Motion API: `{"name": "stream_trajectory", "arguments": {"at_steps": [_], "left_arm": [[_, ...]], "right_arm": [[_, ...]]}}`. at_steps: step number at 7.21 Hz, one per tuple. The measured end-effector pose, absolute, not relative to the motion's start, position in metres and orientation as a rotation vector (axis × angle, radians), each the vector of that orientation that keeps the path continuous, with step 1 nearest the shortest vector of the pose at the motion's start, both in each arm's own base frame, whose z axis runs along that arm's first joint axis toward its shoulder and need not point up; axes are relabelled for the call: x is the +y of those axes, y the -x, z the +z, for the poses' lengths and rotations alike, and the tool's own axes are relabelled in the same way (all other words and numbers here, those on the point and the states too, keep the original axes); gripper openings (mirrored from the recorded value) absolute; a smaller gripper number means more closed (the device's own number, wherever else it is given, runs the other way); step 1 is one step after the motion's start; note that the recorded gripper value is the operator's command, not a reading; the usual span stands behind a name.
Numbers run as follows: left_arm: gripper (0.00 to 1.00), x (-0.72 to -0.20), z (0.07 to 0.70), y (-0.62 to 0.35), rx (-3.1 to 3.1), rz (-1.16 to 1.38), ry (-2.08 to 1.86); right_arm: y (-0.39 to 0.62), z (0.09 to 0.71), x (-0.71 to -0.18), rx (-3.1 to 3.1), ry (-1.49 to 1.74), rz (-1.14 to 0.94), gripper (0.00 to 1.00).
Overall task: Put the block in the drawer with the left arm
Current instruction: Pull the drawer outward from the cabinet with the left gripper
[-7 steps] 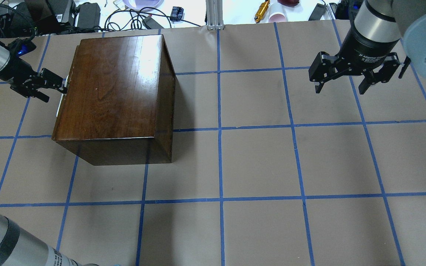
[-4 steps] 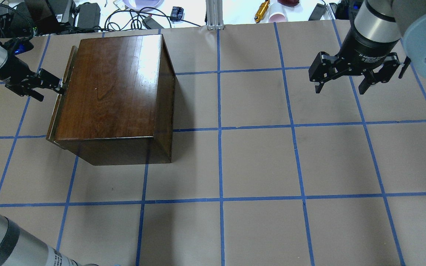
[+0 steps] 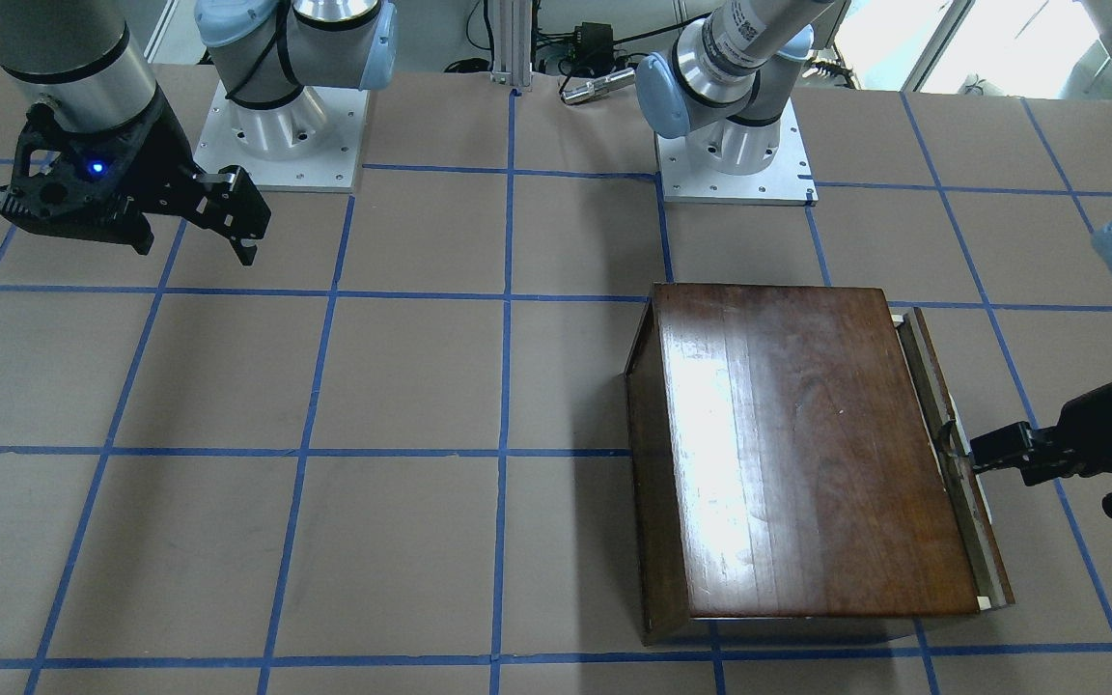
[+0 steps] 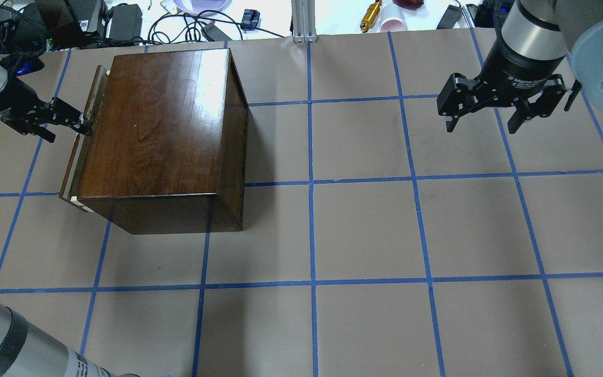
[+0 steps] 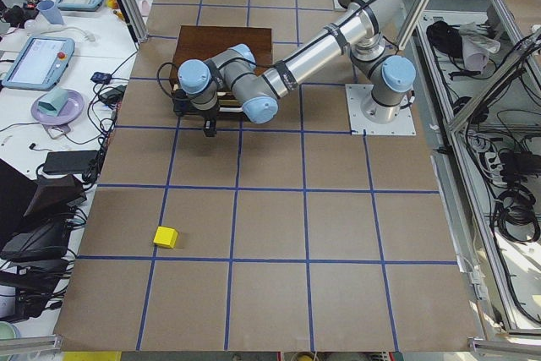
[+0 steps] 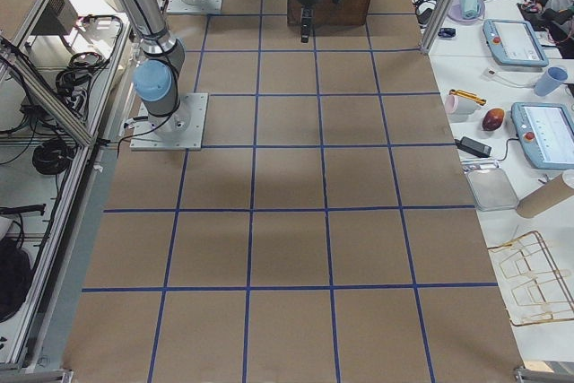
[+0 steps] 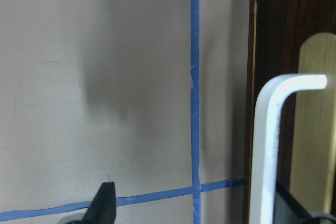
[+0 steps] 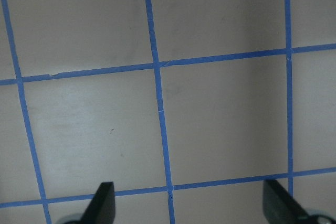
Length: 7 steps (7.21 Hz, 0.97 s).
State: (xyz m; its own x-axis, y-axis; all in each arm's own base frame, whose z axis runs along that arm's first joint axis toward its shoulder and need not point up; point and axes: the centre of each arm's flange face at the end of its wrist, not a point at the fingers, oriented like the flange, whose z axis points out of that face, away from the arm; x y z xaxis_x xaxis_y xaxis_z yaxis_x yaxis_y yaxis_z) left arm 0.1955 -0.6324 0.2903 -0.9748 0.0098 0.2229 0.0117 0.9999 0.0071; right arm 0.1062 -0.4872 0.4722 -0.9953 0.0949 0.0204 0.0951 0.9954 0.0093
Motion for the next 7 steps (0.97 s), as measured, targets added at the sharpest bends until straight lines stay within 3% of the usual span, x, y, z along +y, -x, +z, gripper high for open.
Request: {"name": "stream_trajectory", "arguments": {"at_steps": [7], "left_arm": [[1.00, -0.6365, 0.2969, -0.2062, -3.006, 0.004, 0.083]], "right_arm": [[-0.1062, 0.4722, -0.4872, -3.118, 0.149, -0.016, 1.00]]}}
